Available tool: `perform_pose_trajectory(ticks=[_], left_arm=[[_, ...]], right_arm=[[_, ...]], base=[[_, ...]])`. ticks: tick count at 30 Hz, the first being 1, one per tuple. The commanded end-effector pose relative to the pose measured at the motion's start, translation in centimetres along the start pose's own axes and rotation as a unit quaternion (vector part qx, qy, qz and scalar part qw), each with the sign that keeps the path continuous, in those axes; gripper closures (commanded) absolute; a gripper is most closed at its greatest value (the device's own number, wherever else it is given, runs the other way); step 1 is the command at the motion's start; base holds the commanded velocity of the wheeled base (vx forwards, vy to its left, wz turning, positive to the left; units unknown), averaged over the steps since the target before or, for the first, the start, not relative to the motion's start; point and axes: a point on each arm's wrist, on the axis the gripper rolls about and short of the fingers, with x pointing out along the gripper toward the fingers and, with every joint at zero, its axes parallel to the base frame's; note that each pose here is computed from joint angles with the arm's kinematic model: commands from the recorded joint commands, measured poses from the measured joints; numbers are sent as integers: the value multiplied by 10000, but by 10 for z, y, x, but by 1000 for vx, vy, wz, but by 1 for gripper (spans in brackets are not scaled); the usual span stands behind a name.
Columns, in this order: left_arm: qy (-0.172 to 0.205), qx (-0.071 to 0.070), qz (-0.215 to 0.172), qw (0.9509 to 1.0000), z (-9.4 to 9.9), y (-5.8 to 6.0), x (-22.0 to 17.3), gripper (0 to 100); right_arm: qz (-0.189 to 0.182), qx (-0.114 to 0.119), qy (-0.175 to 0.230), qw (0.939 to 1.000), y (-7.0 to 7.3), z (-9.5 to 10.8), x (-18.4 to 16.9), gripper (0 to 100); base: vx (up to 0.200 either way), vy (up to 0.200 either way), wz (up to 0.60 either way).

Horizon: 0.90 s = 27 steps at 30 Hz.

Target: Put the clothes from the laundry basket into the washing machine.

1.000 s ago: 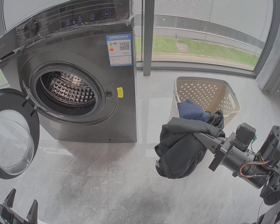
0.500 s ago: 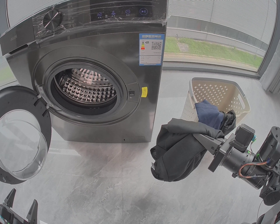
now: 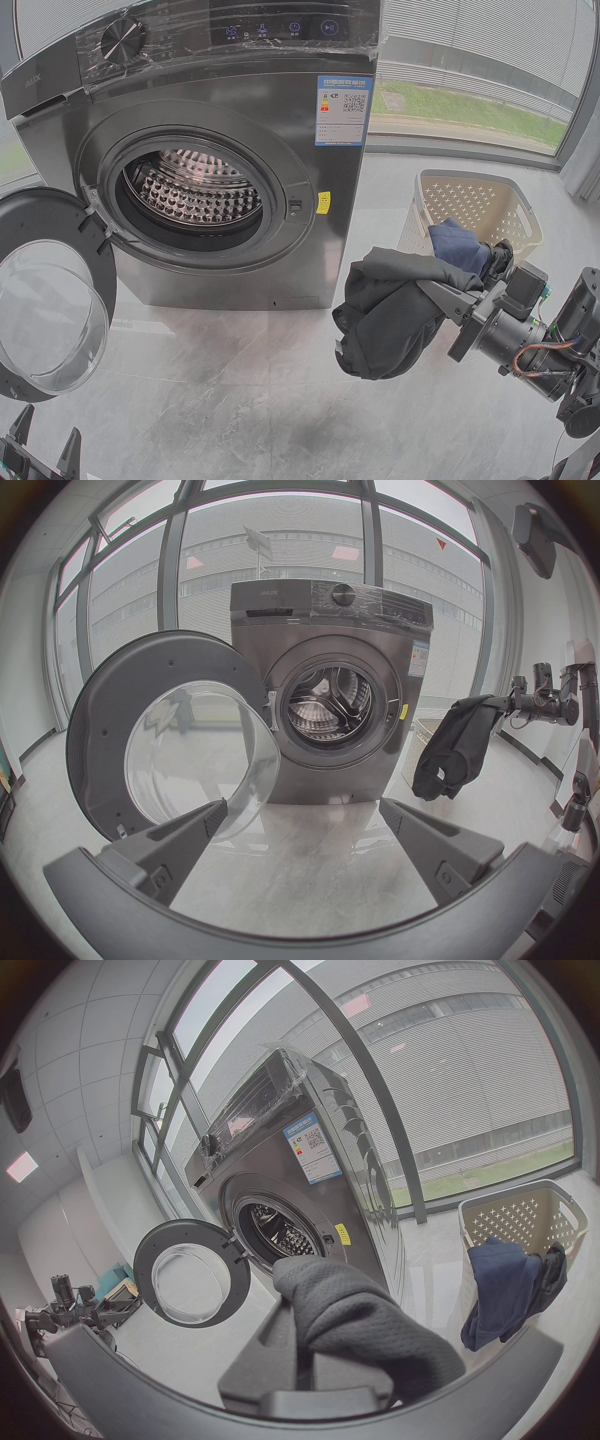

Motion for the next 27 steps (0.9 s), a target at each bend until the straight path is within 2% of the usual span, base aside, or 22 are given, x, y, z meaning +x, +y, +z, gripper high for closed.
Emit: perform_pose_trajectory(ticks=[1, 10, 17, 27], left_arm=[[22, 4, 1, 10000, -4, 0, 0, 0], [22, -4, 9, 10000, -4, 0, 0, 0], [22, -4, 1, 10000, -4, 0, 0, 0], [22, 11, 9, 10000, -4, 0, 0, 0]], right_arm=[[-32, -6, -22, 10000, -1, 1, 0, 100], [-212, -25, 18, 9998, -9, -1, -5, 100], [-601, -47, 54, 9982, -26, -2, -15, 100], [-713, 88, 193, 9972, -29, -8, -19, 100]], base=[[0, 200, 0], [0, 200, 0], [0, 0, 0], [0, 0, 0]])
